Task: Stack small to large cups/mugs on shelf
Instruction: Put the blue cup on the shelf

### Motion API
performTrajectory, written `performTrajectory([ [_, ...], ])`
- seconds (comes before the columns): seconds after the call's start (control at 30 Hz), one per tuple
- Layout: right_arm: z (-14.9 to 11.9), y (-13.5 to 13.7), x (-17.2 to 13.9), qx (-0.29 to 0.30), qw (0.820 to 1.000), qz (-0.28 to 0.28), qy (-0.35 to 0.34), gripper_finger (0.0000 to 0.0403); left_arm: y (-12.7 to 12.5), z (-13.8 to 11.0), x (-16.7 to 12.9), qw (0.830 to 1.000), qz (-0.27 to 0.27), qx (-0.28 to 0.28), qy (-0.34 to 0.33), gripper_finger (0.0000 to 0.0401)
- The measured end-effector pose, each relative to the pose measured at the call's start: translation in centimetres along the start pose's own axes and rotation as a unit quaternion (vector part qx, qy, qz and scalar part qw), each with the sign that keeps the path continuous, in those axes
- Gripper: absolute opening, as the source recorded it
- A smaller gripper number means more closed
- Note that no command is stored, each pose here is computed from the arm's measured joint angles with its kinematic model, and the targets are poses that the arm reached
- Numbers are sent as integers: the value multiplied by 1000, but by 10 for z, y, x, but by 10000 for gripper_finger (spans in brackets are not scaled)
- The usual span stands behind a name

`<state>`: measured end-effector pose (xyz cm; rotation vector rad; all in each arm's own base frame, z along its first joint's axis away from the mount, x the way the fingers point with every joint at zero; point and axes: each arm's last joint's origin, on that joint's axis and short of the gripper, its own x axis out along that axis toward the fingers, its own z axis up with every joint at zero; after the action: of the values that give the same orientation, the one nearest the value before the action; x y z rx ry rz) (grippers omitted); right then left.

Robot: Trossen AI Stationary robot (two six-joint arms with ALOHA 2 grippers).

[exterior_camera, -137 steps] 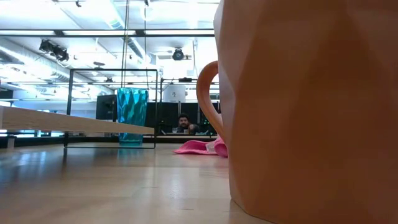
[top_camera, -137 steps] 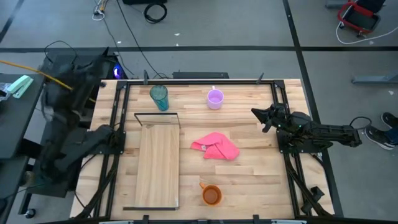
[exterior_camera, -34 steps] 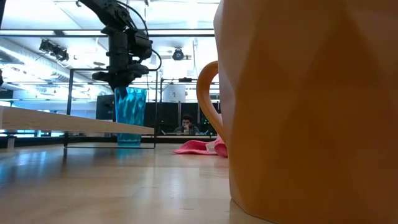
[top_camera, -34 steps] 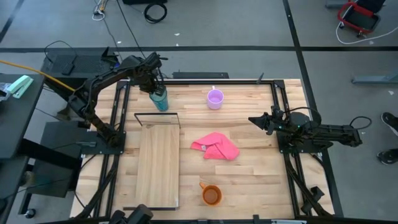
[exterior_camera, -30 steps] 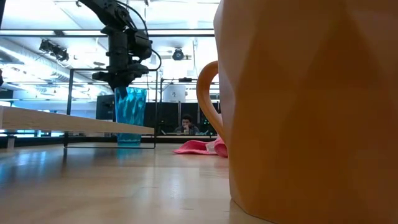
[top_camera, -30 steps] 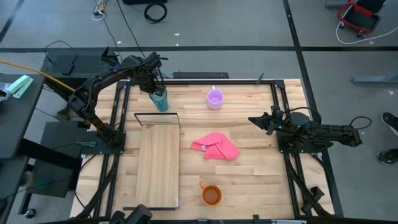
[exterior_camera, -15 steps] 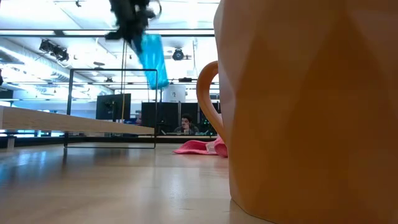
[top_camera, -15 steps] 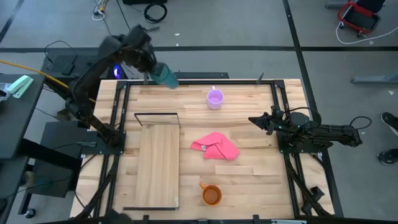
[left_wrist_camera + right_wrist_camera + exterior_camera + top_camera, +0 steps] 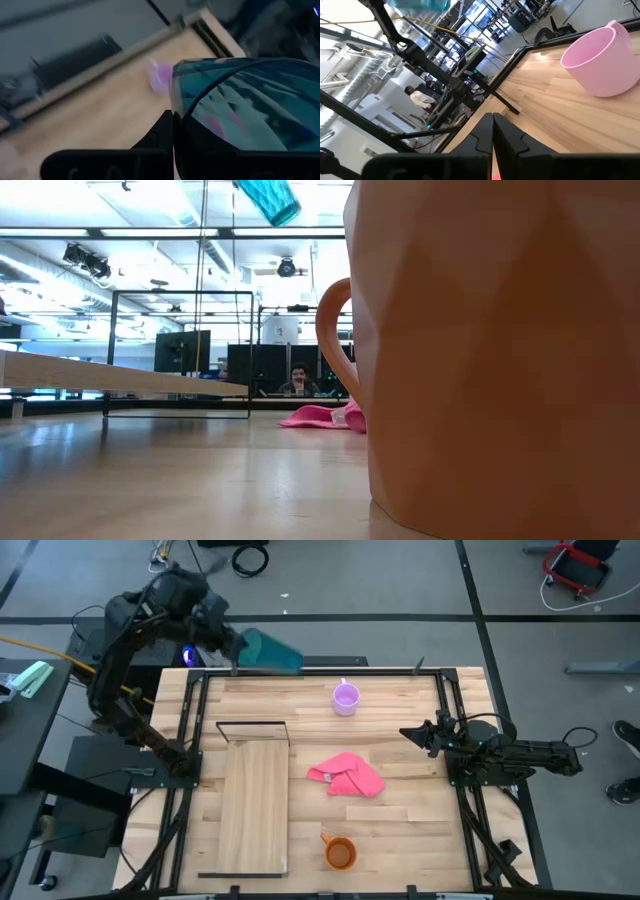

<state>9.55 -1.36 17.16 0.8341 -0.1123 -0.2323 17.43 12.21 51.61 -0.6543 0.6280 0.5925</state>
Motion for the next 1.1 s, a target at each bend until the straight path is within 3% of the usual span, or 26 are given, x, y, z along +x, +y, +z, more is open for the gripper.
performTrajectory([
  [0.27,0,0,0,23,1000,0,0,16,-38,-24,-2,993,-91,34,60,13],
  [0.47,0,0,0,25,1000,0,0,16,-56,-36,-1,991,-102,30,80,13],
  [0.73,0,0,0,25,1000,0,0,16,-69,-77,48,982,-21,19,186,12],
  [0.93,0,0,0,17,1000,-2,2,16,-52,-119,85,961,66,15,268,12],
  [1.1,-1,-1,1,10,1000,-8,7,16,-31,-138,90,956,130,-4,265,12],
])
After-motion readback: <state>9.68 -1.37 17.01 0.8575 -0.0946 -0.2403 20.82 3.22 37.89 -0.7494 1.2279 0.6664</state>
